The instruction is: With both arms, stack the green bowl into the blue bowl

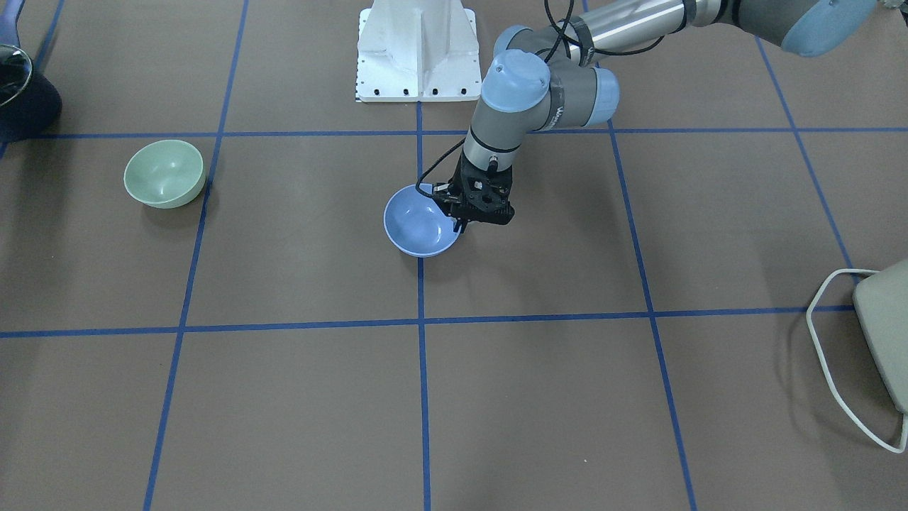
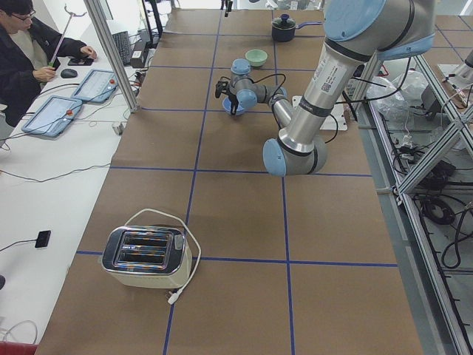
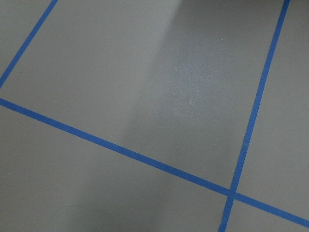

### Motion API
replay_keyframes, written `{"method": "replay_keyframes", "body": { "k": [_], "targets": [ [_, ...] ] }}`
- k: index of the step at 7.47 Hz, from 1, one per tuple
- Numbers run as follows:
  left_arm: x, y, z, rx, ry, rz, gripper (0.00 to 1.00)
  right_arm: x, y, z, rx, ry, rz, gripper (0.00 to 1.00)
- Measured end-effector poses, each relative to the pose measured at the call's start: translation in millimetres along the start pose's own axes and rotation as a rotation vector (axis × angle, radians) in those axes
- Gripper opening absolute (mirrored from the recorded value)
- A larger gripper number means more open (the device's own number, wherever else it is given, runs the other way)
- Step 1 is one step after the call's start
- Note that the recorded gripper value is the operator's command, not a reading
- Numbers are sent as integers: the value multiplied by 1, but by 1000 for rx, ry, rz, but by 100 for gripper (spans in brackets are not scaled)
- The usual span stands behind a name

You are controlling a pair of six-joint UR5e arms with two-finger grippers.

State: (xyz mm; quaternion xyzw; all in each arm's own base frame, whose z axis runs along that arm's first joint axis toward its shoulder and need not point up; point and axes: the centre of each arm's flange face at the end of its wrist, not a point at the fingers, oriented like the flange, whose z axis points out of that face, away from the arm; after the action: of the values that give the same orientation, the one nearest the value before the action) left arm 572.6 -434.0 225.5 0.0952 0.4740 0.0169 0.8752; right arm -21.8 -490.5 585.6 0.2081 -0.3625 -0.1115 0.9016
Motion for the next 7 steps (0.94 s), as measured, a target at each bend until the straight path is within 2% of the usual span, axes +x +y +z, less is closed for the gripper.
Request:
{"method": "replay_keyframes", "body": {
  "k": [1, 3, 4, 5, 7],
  "targets": [
    [0, 0, 0, 0, 0, 1, 27, 0, 0, 0, 0, 0, 0, 100],
    [0, 0, 0, 3, -2, 0, 58, 0, -1, 0, 1, 0, -1, 100],
    [0, -1, 0, 10, -5, -1, 87, 0, -1, 0, 1, 0, -1, 100],
    [1, -1, -2, 16, -3, -1, 98, 0, -1, 0, 1, 0, -1, 100],
    [-3, -10, -28, 45, 16, 4, 98, -3, -3, 2, -1, 0, -4, 100]
  ]
}}
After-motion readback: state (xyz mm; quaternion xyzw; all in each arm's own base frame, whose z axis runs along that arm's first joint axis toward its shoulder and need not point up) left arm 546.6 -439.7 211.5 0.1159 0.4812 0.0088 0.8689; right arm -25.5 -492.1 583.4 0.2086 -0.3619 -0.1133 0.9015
